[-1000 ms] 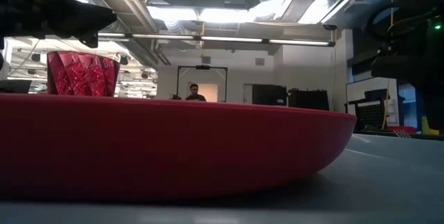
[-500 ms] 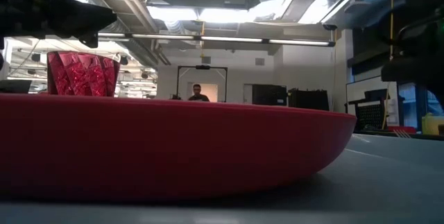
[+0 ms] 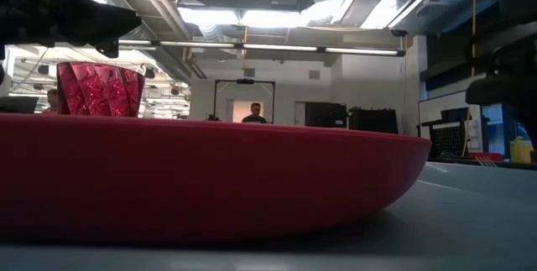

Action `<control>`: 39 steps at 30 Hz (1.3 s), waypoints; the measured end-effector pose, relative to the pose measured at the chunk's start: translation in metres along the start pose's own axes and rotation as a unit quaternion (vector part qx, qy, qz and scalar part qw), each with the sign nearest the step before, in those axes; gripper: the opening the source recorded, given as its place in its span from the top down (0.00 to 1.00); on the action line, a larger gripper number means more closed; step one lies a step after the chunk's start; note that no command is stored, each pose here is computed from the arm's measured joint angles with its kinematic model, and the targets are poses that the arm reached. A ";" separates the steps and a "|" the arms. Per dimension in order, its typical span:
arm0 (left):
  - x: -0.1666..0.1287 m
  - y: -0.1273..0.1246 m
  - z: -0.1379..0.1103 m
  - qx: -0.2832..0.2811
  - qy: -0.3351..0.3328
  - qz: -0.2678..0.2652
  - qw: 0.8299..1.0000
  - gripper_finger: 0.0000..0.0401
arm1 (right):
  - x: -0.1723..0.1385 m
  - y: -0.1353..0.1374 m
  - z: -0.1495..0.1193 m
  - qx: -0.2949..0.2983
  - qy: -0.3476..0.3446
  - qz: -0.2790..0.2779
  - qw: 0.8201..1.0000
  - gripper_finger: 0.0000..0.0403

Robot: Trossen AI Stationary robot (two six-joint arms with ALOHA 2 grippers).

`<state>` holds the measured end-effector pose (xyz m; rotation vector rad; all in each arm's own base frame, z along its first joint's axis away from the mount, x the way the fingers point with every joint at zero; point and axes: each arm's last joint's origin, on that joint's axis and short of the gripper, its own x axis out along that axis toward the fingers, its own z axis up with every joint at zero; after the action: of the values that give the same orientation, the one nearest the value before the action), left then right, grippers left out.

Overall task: Pick and place plate/cup/fork/spoon on tray
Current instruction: Put the orange fork on the serving tray to the right of the pink plate

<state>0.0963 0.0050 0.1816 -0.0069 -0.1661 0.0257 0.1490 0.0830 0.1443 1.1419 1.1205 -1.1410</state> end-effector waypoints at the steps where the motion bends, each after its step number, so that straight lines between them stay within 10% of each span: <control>1: 0.000 0.000 0.000 0.000 0.000 0.000 1.000 0.83 | 0.001 -0.002 0.001 0.000 0.000 0.002 1.000 0.71; 39: 0.000 0.000 0.000 0.000 0.000 0.000 1.000 0.83 | 0.017 0.000 0.026 -0.008 0.040 -0.039 0.998 0.75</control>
<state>0.0962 0.0050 0.1816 -0.0072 -0.1669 0.0250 0.1519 0.0557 0.1297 1.1492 1.2431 -1.1524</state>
